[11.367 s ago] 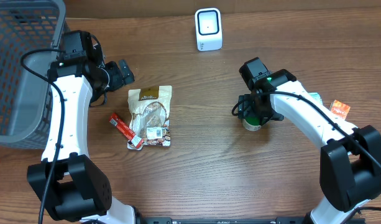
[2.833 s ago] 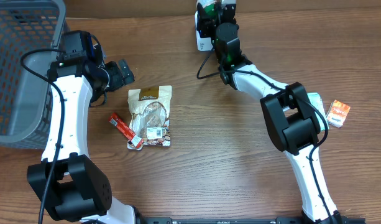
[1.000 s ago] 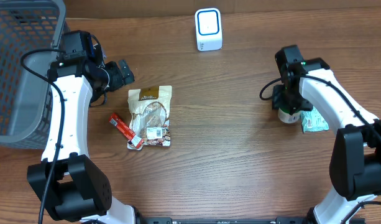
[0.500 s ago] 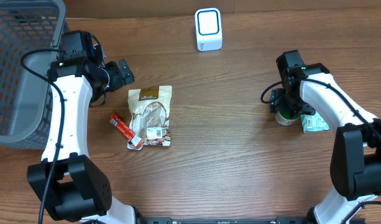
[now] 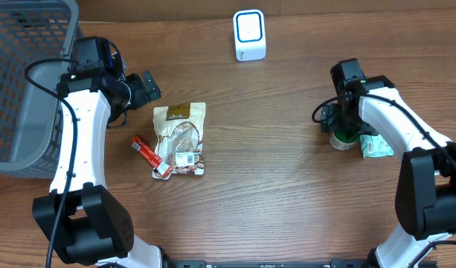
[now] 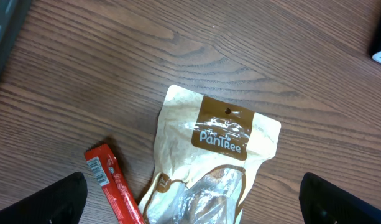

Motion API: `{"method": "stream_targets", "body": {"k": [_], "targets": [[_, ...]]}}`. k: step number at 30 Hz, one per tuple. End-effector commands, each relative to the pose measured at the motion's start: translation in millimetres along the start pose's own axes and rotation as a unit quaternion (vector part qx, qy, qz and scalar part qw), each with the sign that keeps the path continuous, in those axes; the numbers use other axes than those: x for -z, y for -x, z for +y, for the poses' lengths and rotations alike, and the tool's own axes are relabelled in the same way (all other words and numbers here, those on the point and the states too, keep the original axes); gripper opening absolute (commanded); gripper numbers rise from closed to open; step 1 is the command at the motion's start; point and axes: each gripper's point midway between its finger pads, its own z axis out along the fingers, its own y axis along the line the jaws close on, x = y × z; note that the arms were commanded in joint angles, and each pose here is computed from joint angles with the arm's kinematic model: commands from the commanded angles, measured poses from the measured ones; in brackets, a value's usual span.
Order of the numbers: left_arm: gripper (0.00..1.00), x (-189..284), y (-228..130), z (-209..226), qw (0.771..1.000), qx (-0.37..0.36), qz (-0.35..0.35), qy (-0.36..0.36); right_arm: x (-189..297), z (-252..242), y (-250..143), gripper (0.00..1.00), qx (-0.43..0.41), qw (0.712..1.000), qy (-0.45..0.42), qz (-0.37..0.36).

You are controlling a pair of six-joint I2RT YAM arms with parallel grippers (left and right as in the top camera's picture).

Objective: Scan the item barcode
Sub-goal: 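Carry the jar right and set it beside the wipes packet, then release the jar and move the right gripper left to the PanTree bag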

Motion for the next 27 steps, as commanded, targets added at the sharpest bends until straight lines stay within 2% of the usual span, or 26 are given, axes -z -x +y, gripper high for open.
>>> {"method": "stream_targets", "body": {"k": [1, 16, 18, 23, 27], "targets": [[1.0, 5.8, 5.5, -0.8, 1.0, 0.006, -0.011, -0.001, 3.2, -13.1, 2.5, 0.92, -0.003, 0.999, -0.03, -0.01], [1.0, 5.8, 5.5, -0.8, 1.0, 0.006, -0.011, -0.001, 5.4, -32.9, 8.1, 0.93, -0.006, 0.996, -0.081, -0.025], [1.0, 5.8, 5.5, -0.8, 1.0, 0.006, -0.011, -0.001, 9.4, -32.0, 13.4, 0.88, -0.008, 0.996, -0.078, -0.032], [1.0, 5.8, 5.5, -0.8, 1.0, 0.006, -0.011, -0.001, 45.3, -17.7, 43.5, 0.89, -0.01, 0.996, -0.053, -0.07], [1.0, 5.8, 5.5, -0.8, 1.0, 0.006, -0.011, -0.001, 90.4, 21.5, 66.2, 0.89, 0.002, 0.994, 0.028, -0.102]]}}
